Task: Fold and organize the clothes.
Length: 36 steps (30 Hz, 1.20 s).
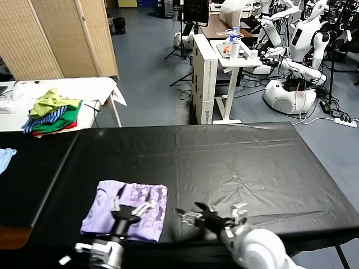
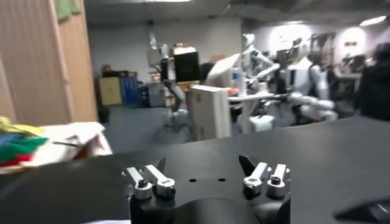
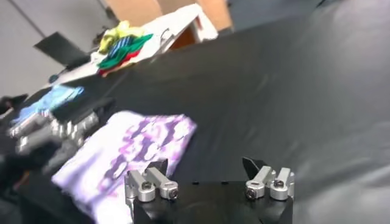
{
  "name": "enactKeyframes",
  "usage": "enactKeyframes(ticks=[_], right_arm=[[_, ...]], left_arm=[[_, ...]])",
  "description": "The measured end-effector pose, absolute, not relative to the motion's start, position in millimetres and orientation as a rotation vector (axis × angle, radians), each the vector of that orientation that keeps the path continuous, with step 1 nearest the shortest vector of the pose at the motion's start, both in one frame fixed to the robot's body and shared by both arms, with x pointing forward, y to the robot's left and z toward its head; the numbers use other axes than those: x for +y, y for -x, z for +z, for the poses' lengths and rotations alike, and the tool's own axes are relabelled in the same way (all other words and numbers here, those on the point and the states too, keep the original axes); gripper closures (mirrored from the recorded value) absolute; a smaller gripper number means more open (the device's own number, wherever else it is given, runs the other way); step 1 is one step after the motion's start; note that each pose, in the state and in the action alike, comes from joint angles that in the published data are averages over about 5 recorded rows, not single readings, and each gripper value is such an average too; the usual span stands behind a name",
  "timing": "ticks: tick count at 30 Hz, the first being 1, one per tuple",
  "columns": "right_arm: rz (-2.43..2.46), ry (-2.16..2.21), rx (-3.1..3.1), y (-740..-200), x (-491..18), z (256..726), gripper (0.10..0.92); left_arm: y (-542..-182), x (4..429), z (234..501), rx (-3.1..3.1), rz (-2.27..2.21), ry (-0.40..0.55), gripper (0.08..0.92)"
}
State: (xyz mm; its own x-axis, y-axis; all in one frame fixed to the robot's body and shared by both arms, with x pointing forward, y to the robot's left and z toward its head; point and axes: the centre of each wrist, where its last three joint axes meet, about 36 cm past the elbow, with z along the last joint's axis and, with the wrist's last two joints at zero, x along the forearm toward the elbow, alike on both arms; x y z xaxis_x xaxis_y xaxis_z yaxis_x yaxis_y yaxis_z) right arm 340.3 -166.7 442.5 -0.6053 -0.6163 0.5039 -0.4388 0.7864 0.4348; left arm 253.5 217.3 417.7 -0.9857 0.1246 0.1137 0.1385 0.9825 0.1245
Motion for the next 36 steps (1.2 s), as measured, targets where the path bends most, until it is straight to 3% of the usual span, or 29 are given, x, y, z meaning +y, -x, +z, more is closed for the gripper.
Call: enactKeyframes(ticks=[5,7,16,20,34,36], right_arm=[[-0.344,-0.832,-2.28,-343.8,-130.4,423.8,0.129],[-0.343,-0.852,-2.268,-343.5,-118.9,419.2,0.181],[-0.317,-0.857,-2.262,-338.5,-112.8,415.4,0.702],[-0.273,-0.829,-2.288,-338.1,-127.5,421.5,0.871],[0.069,-0.732,-2.405,-363.0,-201.8,450.8,0.881],[0.107,-0.711,-2.404,-361.1,-206.4,454.0,0.854]], left_arm=[[-252.6,240.0,423.9,-3.041,-0.278,0.133,0.092],[-250.3,242.5,426.0,-3.05,-0.285,0.122,0.092],[-238.6,246.8,431.2,-3.078,-0.256,0.087,0.092],[-235.9,249.4,431.0,-3.08,-0.191,0.074,0.092],[-230.1,252.0,424.5,-3.036,0.012,0.093,0.092],[-227.4,252.4,422.4,-3.033,0.011,0.094,0.092]])
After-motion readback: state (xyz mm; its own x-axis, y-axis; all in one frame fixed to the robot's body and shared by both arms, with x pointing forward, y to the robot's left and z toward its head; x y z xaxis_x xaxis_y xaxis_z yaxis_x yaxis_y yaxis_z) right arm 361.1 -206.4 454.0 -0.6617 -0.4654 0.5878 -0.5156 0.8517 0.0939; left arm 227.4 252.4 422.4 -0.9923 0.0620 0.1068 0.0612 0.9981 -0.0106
